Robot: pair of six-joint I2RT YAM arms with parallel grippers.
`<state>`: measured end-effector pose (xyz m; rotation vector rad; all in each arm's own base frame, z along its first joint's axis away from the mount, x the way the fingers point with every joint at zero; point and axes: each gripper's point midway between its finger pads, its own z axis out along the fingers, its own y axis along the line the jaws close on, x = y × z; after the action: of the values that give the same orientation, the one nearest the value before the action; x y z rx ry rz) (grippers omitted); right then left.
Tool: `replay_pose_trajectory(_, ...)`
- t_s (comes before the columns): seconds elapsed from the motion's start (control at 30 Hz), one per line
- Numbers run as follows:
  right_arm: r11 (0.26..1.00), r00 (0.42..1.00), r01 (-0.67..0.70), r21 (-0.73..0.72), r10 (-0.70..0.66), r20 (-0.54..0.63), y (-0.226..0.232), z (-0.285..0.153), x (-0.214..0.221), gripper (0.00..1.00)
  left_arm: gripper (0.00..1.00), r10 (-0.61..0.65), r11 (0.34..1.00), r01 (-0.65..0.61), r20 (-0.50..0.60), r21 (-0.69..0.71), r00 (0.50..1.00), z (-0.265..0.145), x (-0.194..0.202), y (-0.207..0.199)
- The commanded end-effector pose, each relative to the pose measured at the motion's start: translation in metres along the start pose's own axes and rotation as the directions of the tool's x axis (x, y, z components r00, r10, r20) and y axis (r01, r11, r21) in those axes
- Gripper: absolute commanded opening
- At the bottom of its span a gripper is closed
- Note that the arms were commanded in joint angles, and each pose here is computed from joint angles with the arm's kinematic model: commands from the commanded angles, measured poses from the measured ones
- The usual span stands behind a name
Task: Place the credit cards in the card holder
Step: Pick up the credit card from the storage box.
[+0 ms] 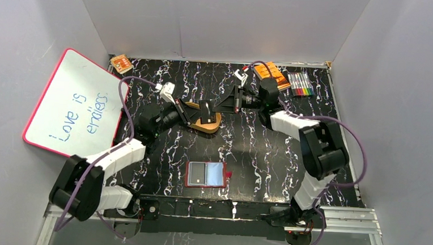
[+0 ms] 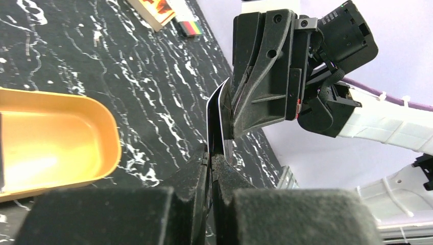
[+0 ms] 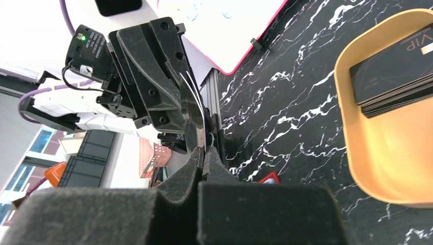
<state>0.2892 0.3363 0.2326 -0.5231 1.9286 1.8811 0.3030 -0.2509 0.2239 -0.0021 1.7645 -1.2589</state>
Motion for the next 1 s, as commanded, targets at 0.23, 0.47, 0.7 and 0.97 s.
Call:
replay_pose_trajectory(0.23, 0.988, 0.988, 0.062, -0.140, -0.080, -0.131, -0.040, 0.012, -0.006, 0.00, 0.00, 0.043, 0.996, -0.036, 0.089, -0.081, 0.995, 0.020, -0.038, 0.085)
replay_pose_trajectory(0.47, 0.995, 0.991, 0.014, -0.102, -0.027, -0.128, -0.086, 0.010, -0.008, 0.00, 0.00, 0.048, 0.991, -0.041, 0.058, -0.131, 0.997, 0.030, -0.042, 0.123)
replay_pose_trajectory(0.7, 0.997, 0.992, -0.029, -0.064, 0.021, -0.124, -0.116, 0.013, -0.004, 0.00, 0.00, 0.029, 0.987, -0.028, 0.003, -0.160, 1.000, 0.035, -0.033, 0.154)
replay_pose_trajectory(0.97, 1.000, 0.998, -0.029, -0.001, 0.028, -0.062, -0.127, 0.014, -0.018, 0.00, 0.00, 0.080, 0.968, -0.072, 0.023, -0.240, 0.997, 0.028, -0.049, 0.155)
